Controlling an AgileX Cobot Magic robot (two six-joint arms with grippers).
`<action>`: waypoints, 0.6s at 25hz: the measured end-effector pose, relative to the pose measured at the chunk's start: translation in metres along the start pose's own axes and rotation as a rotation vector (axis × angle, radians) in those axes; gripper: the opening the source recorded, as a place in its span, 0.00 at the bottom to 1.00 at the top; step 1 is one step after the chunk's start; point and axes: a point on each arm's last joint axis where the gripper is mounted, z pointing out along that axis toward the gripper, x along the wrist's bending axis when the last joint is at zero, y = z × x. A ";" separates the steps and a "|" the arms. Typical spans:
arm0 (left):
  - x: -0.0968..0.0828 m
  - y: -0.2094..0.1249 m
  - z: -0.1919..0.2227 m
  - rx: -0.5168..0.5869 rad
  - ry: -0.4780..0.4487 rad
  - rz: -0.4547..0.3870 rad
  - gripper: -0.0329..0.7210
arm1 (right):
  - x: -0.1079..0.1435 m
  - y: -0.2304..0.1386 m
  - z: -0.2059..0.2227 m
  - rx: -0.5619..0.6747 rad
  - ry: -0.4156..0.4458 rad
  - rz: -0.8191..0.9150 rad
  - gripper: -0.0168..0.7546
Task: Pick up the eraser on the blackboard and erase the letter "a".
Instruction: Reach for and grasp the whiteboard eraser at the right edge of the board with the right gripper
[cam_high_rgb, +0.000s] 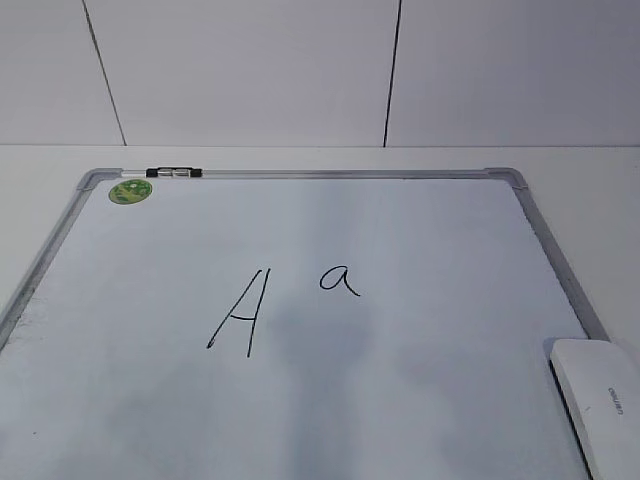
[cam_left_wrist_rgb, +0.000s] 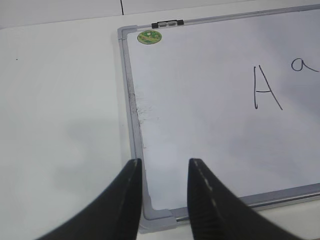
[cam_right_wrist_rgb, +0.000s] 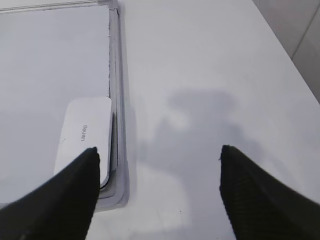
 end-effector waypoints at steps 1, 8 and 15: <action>0.000 0.000 0.000 0.000 -0.001 -0.001 0.36 | 0.001 0.000 0.000 0.000 0.008 -0.011 0.80; -0.001 0.000 0.000 -0.002 -0.014 -0.007 0.36 | 0.004 0.003 0.005 0.056 0.036 -0.032 0.88; -0.002 0.000 0.000 -0.003 -0.023 -0.012 0.36 | 0.007 0.004 0.008 0.081 0.072 -0.016 0.88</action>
